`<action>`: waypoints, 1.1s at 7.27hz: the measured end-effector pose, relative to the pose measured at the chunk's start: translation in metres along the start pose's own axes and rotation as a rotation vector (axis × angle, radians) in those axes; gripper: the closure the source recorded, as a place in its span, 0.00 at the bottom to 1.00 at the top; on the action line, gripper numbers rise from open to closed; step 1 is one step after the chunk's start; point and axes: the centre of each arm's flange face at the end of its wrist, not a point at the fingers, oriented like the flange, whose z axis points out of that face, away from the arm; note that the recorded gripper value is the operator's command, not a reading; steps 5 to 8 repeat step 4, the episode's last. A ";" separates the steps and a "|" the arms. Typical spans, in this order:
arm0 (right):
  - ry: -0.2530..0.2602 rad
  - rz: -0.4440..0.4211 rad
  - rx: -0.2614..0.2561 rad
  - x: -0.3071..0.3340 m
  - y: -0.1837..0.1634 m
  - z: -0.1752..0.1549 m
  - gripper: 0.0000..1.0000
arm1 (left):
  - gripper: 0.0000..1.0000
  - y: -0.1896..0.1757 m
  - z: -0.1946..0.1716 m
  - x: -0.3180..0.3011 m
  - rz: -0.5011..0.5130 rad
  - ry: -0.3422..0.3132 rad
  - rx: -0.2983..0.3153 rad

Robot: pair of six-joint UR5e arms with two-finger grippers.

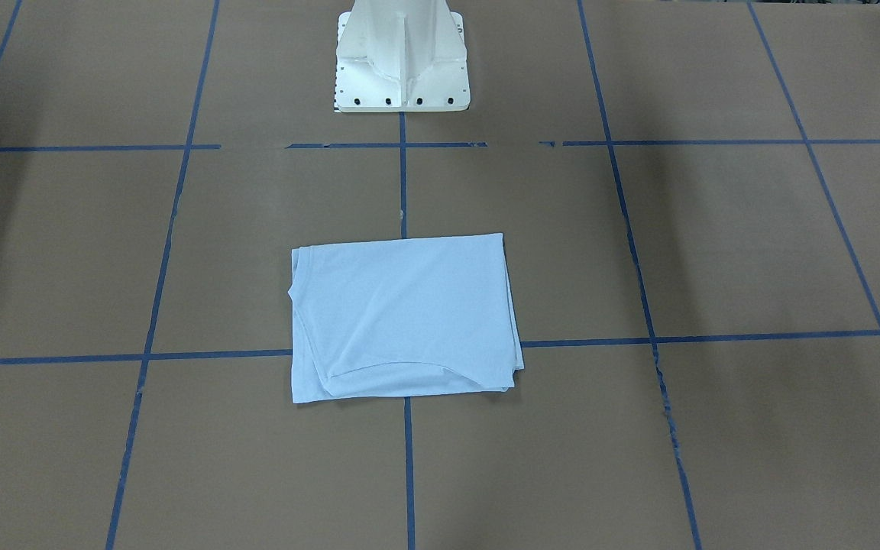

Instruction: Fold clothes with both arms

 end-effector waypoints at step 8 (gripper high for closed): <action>0.000 0.000 -0.001 0.000 0.000 0.000 0.00 | 0.00 0.002 0.001 -0.001 -0.002 0.000 -0.003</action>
